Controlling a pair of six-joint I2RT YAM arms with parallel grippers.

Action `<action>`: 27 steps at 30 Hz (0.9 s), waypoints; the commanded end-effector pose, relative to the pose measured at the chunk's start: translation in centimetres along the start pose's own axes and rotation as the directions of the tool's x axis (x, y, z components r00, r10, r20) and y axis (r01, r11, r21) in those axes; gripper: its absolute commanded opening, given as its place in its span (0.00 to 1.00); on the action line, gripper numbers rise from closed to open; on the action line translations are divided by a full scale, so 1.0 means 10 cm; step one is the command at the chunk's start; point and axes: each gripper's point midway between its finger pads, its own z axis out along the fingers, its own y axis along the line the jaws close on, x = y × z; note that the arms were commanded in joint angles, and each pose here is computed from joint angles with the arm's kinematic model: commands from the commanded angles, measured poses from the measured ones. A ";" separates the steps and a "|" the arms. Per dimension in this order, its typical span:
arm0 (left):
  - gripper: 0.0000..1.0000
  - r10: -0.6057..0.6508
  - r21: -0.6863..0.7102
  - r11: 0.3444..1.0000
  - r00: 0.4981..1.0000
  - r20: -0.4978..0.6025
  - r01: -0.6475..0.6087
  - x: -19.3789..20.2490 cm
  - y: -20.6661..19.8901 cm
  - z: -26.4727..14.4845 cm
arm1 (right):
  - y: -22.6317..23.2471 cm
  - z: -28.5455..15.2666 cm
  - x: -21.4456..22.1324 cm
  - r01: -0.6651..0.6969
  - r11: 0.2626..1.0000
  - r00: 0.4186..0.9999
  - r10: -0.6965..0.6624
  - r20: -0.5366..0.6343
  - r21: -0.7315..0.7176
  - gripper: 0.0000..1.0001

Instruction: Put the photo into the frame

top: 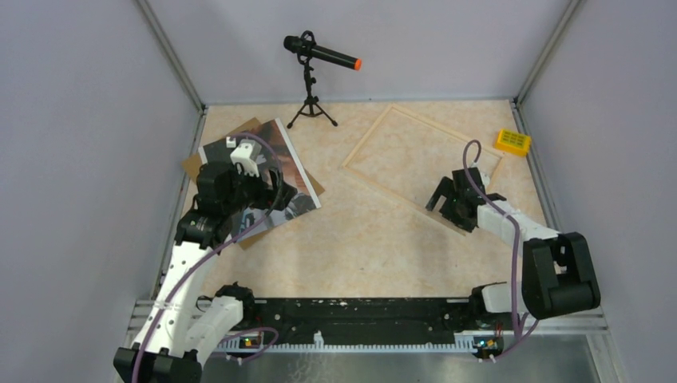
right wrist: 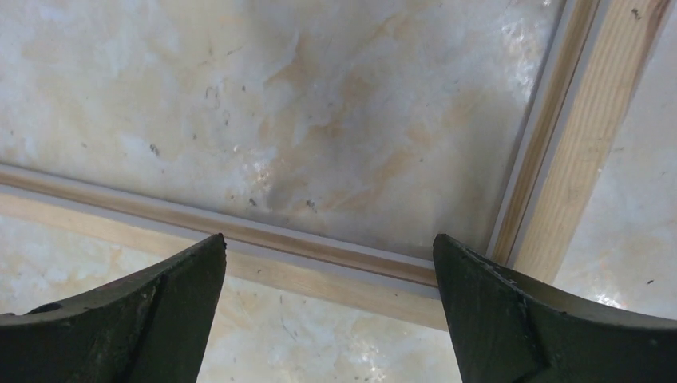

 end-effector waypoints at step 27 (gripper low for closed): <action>0.98 -0.641 -0.279 0.748 0.765 -0.064 0.603 0.48 1.13 0.72 | 2.83 -0.95 0.64 0.155 0.508 0.948 -0.317 -0.017 -0.847 0.94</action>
